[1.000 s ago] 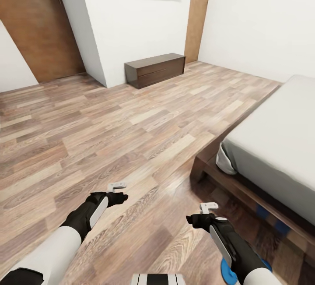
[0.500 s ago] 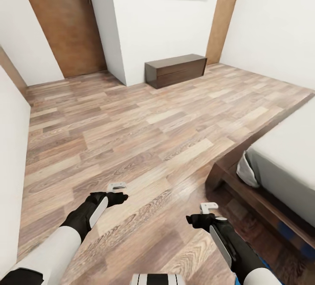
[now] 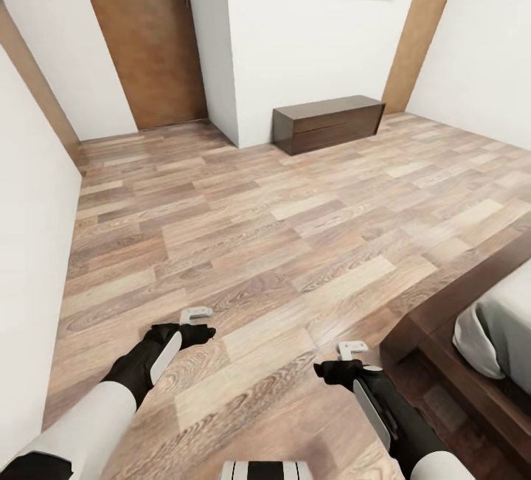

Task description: In the bedroom, move the book from the bed onto either nightstand, and place the two sandals side by side next to the bed.

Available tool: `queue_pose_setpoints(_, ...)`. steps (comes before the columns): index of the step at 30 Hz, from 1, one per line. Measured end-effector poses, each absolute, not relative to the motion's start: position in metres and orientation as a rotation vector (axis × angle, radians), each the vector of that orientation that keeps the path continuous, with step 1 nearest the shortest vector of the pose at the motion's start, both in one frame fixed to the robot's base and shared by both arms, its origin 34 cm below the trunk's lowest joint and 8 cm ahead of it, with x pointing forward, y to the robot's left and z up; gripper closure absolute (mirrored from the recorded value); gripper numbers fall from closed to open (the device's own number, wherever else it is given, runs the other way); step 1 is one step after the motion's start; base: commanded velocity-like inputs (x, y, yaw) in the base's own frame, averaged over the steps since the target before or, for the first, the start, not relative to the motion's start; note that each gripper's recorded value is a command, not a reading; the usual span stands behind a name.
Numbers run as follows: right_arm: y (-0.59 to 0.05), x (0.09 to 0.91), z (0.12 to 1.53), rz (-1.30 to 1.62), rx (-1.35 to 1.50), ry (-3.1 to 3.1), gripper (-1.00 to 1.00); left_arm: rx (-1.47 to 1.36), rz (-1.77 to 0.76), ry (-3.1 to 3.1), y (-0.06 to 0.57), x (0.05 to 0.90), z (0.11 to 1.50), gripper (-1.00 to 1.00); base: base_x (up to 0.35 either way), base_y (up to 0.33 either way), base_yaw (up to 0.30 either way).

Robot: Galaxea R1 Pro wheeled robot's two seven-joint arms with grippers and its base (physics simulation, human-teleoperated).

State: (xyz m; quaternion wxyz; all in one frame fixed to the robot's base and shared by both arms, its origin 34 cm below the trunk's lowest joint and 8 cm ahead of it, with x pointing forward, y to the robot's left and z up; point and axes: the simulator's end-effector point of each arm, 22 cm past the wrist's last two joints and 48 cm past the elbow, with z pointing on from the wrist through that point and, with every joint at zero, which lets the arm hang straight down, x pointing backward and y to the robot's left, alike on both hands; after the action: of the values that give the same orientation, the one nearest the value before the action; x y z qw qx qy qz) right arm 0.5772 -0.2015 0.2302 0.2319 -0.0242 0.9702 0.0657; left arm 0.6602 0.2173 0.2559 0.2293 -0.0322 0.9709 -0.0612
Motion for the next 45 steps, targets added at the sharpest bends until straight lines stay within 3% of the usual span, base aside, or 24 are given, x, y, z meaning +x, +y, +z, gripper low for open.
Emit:
queue_pose_setpoints(26, -0.215, 0.579, 0.217, 0.142, -0.043, 2.555, -1.0, -0.114, -0.143, 2.631, 0.225, 0.655, 0.244, -1.0, 0.331, 0.032, 0.003)
queue_pose_setpoints(45, -0.229, 0.56, 0.196, 0.103, -0.022, 2.499, -1.0, -0.18, -0.029, 2.674, 0.264, 0.571, 0.171, -1.0, 0.331, 0.013, 0.0)
